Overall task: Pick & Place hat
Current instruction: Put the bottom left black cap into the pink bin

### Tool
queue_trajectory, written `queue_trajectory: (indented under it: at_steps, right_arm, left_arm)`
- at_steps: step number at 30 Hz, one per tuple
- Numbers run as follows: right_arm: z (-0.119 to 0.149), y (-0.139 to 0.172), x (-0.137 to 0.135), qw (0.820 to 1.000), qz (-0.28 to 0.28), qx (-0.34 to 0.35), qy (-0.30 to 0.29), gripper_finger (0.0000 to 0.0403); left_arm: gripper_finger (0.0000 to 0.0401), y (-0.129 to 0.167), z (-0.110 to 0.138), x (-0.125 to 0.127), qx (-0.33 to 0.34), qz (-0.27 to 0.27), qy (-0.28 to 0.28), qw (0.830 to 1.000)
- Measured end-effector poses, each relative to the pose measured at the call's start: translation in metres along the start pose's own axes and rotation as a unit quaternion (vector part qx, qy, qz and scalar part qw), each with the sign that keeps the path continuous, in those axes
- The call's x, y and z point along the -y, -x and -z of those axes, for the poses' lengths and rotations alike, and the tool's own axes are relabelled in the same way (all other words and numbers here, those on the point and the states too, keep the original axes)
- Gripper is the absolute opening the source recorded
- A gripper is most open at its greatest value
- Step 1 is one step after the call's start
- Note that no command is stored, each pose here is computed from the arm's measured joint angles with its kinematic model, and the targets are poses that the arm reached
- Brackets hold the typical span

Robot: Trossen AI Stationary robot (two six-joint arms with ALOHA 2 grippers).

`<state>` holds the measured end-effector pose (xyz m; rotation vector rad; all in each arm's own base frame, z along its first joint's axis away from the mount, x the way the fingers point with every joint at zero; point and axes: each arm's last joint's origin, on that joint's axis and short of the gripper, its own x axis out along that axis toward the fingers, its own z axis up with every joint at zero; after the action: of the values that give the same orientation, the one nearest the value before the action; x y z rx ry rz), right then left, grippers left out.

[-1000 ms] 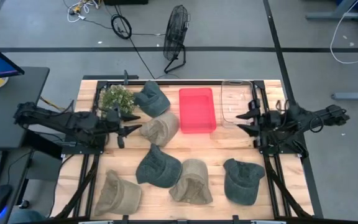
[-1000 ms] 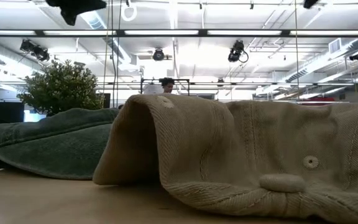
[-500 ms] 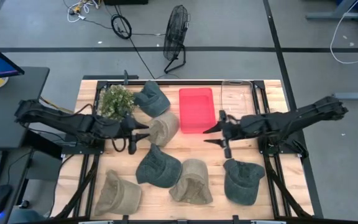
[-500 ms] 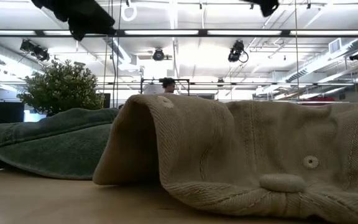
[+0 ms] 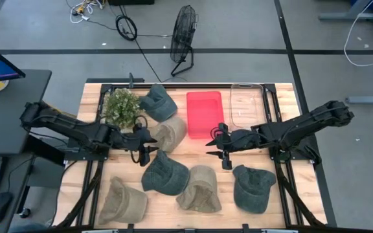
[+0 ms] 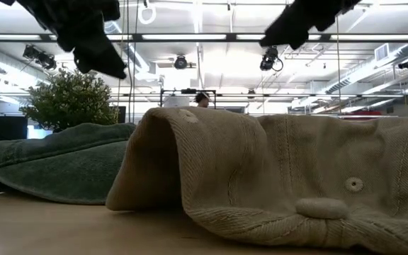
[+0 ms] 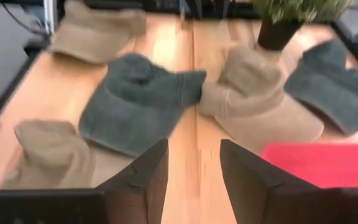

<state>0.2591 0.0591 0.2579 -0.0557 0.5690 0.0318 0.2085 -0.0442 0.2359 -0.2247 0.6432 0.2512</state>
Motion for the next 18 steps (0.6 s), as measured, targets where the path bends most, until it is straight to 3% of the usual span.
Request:
queue_trajectory:
  at_steps: [9,18]
  right_arm:
    - [0.009,-0.013,-0.002,0.999,0.003,-0.038,0.008,0.0148]
    - [0.01,-0.014,-0.002,0.999,0.004,-0.042,0.009,0.0148]
  left_arm:
    - [0.016,-0.007,0.014,0.006,-0.054,-0.011,0.01,0.998]
    - [0.016,-0.005,0.018,0.009,-0.063,-0.007,0.021,0.998]
